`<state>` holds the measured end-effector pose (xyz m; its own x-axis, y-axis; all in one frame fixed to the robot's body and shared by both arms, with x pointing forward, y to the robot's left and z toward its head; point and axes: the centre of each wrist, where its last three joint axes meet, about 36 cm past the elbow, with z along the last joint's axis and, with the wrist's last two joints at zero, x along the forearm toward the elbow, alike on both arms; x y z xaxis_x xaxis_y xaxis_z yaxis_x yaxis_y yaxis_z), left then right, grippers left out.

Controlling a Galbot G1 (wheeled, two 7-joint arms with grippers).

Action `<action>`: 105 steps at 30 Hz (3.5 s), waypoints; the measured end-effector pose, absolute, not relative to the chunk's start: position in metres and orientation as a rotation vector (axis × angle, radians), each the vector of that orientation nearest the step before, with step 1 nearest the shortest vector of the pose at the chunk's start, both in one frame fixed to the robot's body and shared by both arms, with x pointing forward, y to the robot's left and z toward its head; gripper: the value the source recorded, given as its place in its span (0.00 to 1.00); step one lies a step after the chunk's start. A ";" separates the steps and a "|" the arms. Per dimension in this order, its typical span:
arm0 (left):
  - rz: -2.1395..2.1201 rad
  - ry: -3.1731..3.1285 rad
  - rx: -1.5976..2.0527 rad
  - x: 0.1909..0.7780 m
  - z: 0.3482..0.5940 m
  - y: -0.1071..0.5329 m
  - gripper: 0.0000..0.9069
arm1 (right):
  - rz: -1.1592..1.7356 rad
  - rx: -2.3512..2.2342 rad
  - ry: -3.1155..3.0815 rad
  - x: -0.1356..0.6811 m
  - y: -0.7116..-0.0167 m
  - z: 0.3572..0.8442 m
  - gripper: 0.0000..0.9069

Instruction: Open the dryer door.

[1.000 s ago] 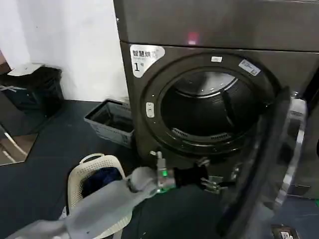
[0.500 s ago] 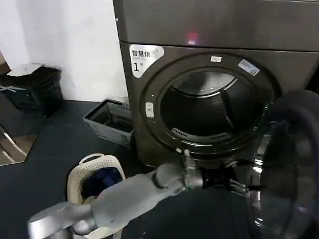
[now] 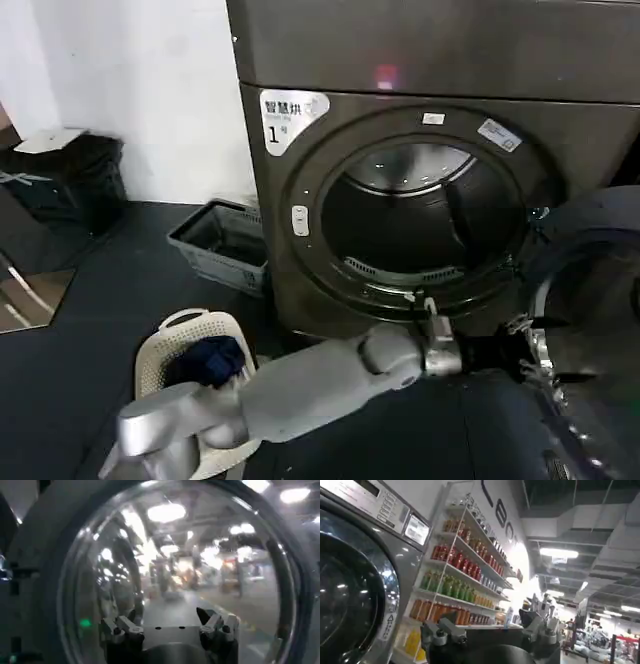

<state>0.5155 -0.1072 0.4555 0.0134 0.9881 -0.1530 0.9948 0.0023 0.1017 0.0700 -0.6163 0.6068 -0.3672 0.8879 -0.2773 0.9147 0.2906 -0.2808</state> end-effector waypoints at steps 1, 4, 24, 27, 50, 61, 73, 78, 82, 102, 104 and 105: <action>-0.061 2.093 2.088 0.516 0.456 -0.111 1.00 | -0.613 1.726 2.466 0.070 -0.617 0.608 1.00; -0.077 2.095 2.067 0.515 0.458 -0.121 1.00 | -0.619 1.725 2.462 0.069 -0.618 0.610 1.00; -0.164 2.117 1.850 0.514 0.440 -0.059 1.00 | -0.699 1.763 2.352 0.045 -0.627 0.631 1.00; -0.175 2.113 1.826 0.512 0.439 -0.033 1.00 | -0.700 1.780 2.331 0.039 -0.628 0.634 1.00; 0.263 2.365 1.694 0.473 0.444 0.211 1.00 | -0.789 1.857 2.194 0.029 -0.629 0.655 1.00; 0.645 2.559 1.692 0.429 0.494 0.318 1.00 | -0.789 1.903 2.120 0.025 -0.634 0.653 1.00; 1.273 2.717 1.677 0.385 0.529 0.395 1.00 | -0.838 1.904 2.043 0.009 -0.638 0.669 1.00; 1.460 2.768 1.654 0.376 0.528 0.430 1.00 | -0.825 1.892 2.063 0.016 -0.638 0.662 1.00; 1.574 2.771 1.661 0.374 0.527 0.449 1.00 | -0.821 1.886 2.061 0.018 -0.640 0.663 1.00; 1.806 2.739 1.640 0.390 0.544 0.476 1.00 | -0.821 1.845 2.068 0.012 -0.635 0.668 1.00; 1.815 2.734 1.651 0.392 0.543 0.477 1.00 | -0.816 1.838 2.065 0.012 -0.633 0.669 1.00; 1.822 2.729 1.657 0.392 0.543 0.478 1.00 | -0.814 1.836 2.064 0.012 -0.632 0.669 1.00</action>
<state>0.3923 0.4779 0.5428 -0.4827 0.3700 0.7938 0.8750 0.1651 0.4551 0.0123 -0.6316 0.6691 -0.1667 0.8252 -0.5397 0.9715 0.0439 -0.2329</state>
